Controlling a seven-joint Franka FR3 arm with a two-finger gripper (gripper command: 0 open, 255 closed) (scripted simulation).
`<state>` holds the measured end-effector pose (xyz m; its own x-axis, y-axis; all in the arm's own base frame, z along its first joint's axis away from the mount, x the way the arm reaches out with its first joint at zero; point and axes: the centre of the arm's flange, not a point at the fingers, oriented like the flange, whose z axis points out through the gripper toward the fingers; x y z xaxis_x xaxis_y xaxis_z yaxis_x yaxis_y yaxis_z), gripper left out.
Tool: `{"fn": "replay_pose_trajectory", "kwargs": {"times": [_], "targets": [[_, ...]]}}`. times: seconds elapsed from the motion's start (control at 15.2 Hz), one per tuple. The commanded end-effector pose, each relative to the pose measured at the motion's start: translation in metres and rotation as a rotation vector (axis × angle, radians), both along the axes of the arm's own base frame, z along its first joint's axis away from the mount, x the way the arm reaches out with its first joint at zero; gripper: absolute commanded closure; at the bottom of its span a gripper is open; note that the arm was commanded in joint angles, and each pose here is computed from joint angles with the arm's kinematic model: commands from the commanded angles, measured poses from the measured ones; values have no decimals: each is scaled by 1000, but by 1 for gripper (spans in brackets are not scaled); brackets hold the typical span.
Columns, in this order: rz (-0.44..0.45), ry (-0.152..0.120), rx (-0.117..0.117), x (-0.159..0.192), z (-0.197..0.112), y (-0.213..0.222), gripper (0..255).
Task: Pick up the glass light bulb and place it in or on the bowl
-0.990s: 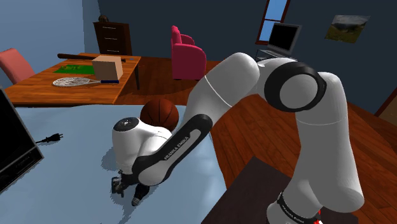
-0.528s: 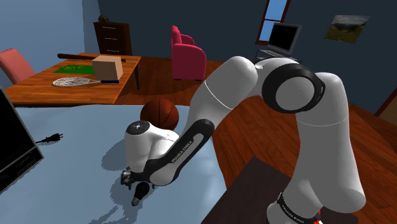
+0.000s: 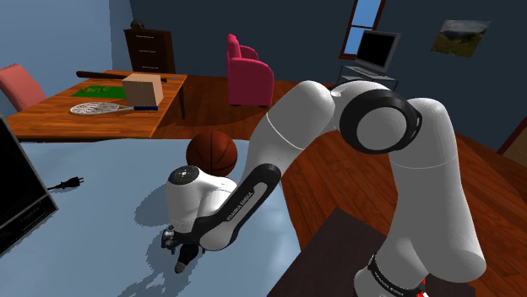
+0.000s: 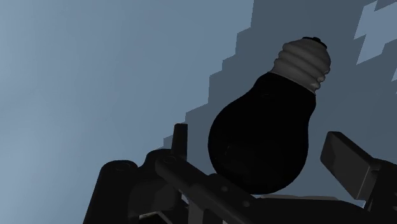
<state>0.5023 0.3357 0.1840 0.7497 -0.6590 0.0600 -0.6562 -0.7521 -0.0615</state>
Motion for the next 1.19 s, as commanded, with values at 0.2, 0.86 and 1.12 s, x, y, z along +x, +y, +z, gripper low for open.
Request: {"fn": "replay_pose_trajectory", "kwargs": {"times": [0.2,0.86,1.12], "targets": [[0,0,0,0,0,0,255],[0,0,0,0,5,0,255],[0,0,0,0,26,0,255]]}}
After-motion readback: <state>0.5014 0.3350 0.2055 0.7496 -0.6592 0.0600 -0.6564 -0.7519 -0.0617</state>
